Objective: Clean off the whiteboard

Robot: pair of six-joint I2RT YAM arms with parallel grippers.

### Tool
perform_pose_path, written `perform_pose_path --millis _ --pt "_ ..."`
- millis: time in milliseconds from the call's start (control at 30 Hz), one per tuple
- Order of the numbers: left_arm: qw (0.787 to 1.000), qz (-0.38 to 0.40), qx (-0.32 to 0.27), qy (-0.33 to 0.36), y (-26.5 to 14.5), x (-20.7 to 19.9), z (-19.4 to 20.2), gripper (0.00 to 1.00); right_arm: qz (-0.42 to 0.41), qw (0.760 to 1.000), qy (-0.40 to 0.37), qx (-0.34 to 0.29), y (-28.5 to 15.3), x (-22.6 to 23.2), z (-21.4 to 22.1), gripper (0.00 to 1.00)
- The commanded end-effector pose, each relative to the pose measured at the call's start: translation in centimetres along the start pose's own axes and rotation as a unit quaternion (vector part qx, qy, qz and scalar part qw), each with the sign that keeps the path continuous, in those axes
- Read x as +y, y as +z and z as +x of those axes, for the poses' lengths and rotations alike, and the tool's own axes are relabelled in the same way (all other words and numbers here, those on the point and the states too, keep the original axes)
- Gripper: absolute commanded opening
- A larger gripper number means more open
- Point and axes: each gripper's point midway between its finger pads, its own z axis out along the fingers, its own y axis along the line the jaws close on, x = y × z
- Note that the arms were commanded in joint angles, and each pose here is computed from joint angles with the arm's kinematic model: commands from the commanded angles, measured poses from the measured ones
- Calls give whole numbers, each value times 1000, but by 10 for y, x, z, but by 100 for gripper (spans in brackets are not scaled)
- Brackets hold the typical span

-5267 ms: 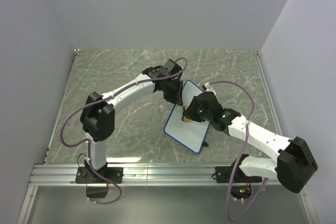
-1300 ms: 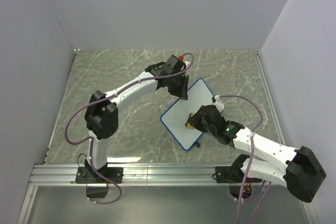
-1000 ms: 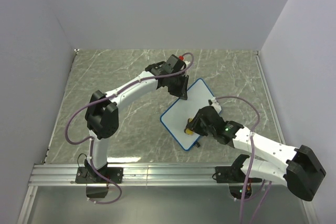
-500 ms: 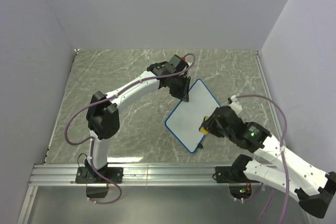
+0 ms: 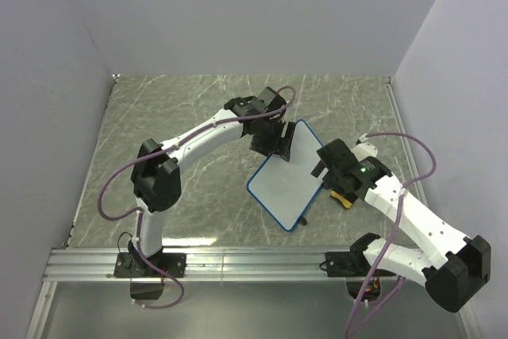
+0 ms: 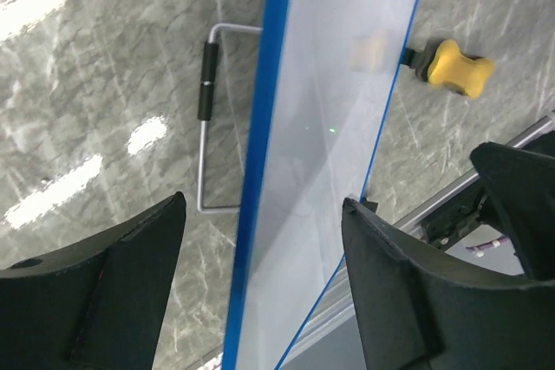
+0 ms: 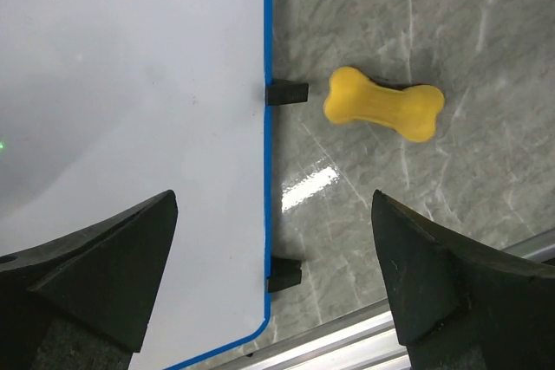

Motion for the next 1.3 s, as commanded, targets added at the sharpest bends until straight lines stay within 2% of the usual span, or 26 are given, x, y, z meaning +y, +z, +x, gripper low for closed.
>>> perform_pose_path --millis 0,167,367,433,467,533,567,633,700,800,867,900,1100,1267 --pt "999 7 -49 8 -41 -15 -20 77 3 1000 4 -24 -7 -4 -13 100" --pt "997 13 -79 8 -66 -24 -38 80 -46 999 3 -19 -13 4 -10 100" --pt "992 2 -125 -15 -96 -8 -59 85 -233 970 2 -67 -56 58 -37 100" --pt "989 -9 -144 -33 -108 6 -61 86 -252 965 -7 -76 -66 67 -45 100" --pt "983 -24 -175 -39 -126 11 -65 86 -254 964 -6 -79 -69 70 -48 100" --pt "978 -43 -196 -56 -135 27 -61 89 -270 959 -22 -81 -78 82 -54 100" --pt "963 -79 -248 -67 -161 40 -69 89 -273 958 -27 -79 -81 86 -55 100" --pt "953 -119 -266 -89 -168 65 -60 88 -275 958 -34 -77 -85 93 -59 100" --pt "933 -158 -301 -115 -193 92 -54 88 -276 957 -38 -77 -86 96 -60 100" --pt "924 -203 -286 -152 -191 134 -21 88 -285 955 -46 -76 -81 98 -56 100" --pt "920 -195 -301 -158 -202 142 -14 88 -292 952 -49 -77 -80 100 -54 100" --pt "924 -196 -289 -157 -194 147 -2 88 -292 952 -51 -76 -79 100 -53 100" --pt "917 -187 -313 -159 -205 151 18 88 -298 947 -75 -97 -85 97 -59 100" --pt "916 -165 -329 -162 -207 145 17 89 -283 947 -94 -117 -86 90 -67 100"
